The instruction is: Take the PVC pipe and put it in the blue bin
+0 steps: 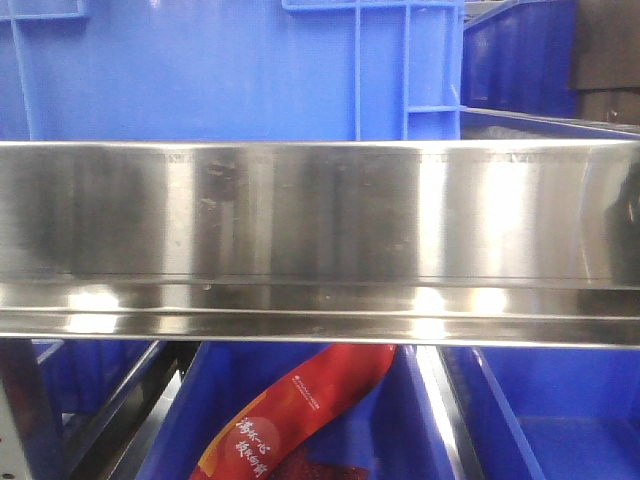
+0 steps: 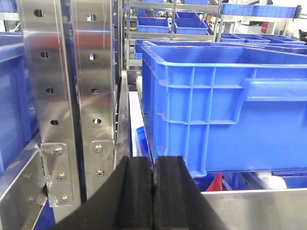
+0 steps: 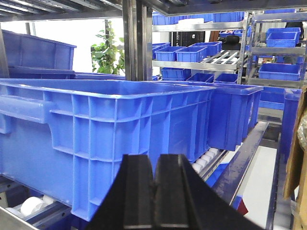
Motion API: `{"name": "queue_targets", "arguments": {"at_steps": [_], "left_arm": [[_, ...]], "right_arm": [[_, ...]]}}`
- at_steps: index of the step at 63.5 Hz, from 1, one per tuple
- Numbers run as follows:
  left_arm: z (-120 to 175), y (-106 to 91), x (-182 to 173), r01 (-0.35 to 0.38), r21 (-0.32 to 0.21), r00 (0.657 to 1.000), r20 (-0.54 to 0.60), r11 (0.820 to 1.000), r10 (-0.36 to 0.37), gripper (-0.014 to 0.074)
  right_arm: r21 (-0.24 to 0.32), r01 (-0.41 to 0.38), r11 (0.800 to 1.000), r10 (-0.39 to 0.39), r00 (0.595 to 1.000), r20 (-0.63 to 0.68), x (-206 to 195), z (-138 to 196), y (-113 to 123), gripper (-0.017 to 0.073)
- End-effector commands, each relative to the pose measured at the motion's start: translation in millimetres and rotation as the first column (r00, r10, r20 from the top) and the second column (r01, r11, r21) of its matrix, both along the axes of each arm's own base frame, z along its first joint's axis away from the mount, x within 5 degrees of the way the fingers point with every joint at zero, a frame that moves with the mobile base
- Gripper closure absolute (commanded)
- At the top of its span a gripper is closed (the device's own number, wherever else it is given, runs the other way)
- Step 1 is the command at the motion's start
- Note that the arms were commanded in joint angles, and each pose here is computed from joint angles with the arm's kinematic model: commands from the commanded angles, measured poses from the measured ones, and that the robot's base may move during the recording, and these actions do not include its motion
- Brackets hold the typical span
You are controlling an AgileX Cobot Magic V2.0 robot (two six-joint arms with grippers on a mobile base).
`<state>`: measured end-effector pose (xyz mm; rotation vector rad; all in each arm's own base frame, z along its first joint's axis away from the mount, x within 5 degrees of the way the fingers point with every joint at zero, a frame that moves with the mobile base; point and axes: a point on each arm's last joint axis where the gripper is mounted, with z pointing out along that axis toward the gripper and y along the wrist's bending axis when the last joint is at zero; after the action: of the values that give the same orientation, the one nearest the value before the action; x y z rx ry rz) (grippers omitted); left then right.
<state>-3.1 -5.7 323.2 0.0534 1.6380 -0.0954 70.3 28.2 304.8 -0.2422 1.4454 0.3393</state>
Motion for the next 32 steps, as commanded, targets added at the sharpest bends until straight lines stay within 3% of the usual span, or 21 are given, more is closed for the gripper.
{"name": "queue_targets", "arguments": {"at_steps": [1, 32], "left_arm": [[1.1, -0.2, -0.4, 0.001, -0.014, 1.000, 0.020, 1.000, -0.001, 0.0705], [1.2, 0.1, -0.4, -0.003, -0.009, 1.000, 0.022, 1.000, 0.003, 0.0705]], "right_arm": [[0.010, 0.013, 1.000, -0.014, 1.000, 0.008, -0.2, 0.9, -1.4, 0.0713], [0.010, 0.013, 1.000, -0.014, 1.000, 0.008, -0.2, 0.9, -1.4, 0.0713]]}}
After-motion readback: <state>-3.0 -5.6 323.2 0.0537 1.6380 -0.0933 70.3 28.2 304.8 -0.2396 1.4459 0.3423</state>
